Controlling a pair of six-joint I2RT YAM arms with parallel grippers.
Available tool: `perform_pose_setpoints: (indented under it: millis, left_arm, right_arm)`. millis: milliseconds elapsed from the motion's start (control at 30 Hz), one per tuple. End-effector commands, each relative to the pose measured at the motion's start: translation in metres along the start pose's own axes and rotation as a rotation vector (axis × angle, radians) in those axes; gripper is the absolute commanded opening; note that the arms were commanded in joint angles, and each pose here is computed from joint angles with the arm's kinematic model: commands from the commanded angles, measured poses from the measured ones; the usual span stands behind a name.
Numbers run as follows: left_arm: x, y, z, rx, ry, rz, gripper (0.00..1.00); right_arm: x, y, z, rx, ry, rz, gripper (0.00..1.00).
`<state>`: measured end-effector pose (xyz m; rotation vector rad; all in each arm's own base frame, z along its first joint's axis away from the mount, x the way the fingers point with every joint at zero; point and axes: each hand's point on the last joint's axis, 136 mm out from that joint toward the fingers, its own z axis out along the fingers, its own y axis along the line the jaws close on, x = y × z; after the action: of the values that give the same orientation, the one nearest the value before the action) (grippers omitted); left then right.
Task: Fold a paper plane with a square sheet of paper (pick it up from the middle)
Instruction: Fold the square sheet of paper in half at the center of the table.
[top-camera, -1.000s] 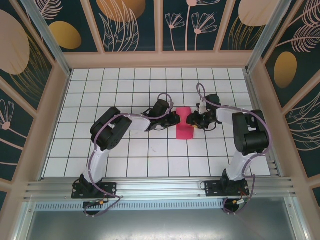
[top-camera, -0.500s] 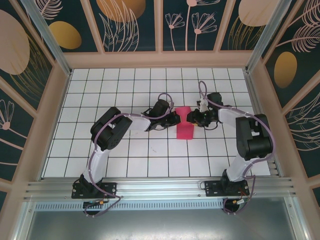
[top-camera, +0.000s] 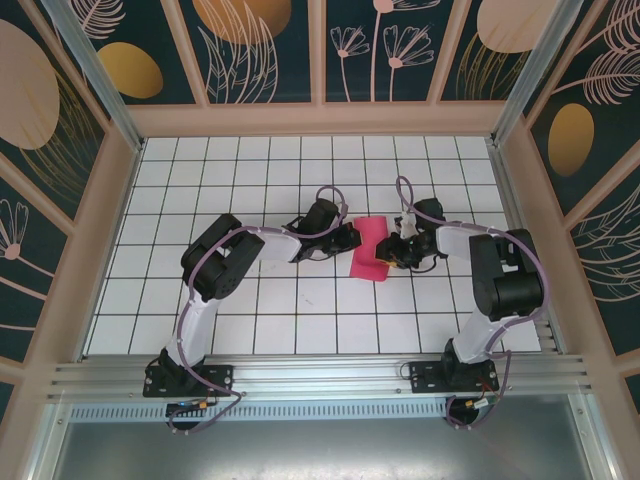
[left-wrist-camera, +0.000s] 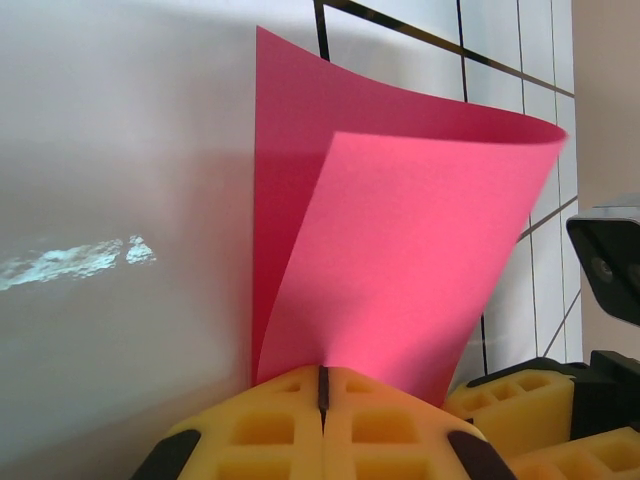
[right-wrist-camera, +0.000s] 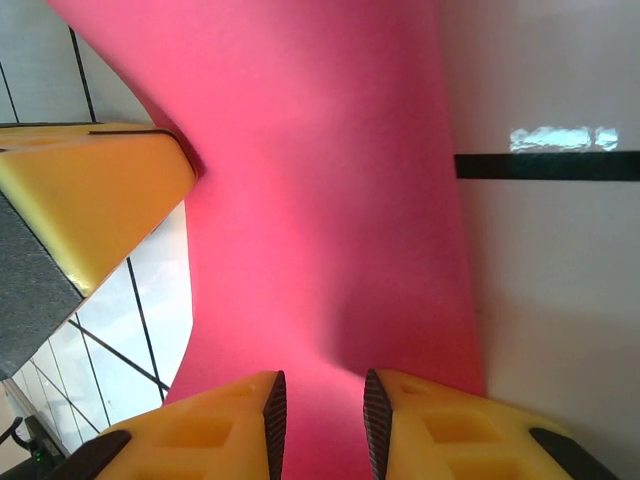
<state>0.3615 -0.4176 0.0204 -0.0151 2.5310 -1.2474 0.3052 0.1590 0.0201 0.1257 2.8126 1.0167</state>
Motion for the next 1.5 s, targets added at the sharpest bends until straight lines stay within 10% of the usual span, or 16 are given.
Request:
perform_pose_setpoints:
  millis: [0, 567, 1100, 1467]
  left_arm:
    - [0.031, 0.048, 0.014, -0.126, 0.095, -0.028, 0.08]
    - [0.005, -0.004, 0.002, -0.025, 0.048, 0.058, 0.14]
    - [-0.009, -0.026, -0.004, 0.011, 0.020, 0.108, 0.24]
    - [-0.015, -0.039, -0.042, 0.032, -0.089, 0.108, 0.55]
  right_arm:
    - [0.003, -0.017, 0.006, 0.056, 0.007, 0.014, 0.32]
    - [-0.028, -0.009, -0.037, 0.161, -0.180, 0.007, 0.61]
    - [-0.029, 0.003, -0.017, 0.033, -0.133, 0.020, 0.38]
    - [-0.030, -0.002, -0.014, 0.050, -0.131, 0.035, 0.35]
